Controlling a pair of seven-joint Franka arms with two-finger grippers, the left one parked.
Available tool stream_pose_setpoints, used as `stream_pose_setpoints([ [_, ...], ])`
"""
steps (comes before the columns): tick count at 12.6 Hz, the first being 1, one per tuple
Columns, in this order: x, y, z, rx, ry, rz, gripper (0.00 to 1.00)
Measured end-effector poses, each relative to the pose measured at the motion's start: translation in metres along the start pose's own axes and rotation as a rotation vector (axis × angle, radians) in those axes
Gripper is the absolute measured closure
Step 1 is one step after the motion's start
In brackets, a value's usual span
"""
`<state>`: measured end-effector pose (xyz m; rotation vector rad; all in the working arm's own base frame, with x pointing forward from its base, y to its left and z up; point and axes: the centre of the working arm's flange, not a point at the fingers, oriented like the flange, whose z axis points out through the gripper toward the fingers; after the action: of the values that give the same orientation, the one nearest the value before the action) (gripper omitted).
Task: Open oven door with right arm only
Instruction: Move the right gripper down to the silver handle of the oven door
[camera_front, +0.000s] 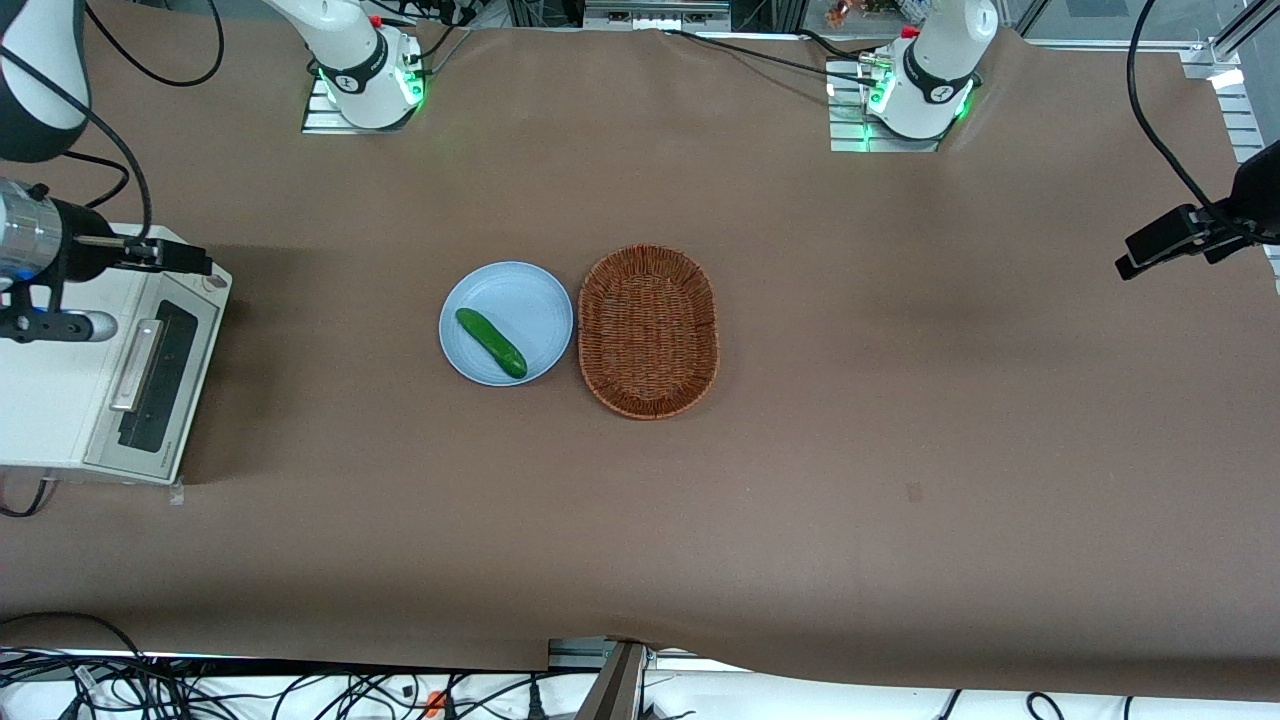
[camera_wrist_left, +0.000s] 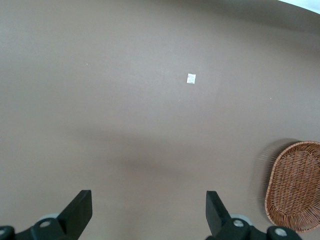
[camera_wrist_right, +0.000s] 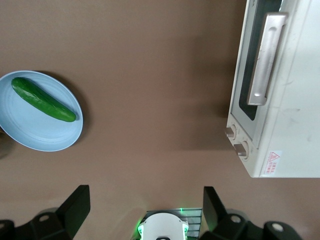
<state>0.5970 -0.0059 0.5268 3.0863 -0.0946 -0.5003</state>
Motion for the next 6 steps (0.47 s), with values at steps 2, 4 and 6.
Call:
stream_pose_setpoints([
  [2,0.012,-0.002,0.019,-0.006,-0.034,0.001,0.0],
  [4,0.027,-0.003,0.038,-0.013,-0.051,0.003,0.02],
  [6,0.041,-0.005,0.055,-0.018,-0.059,-0.014,0.04],
])
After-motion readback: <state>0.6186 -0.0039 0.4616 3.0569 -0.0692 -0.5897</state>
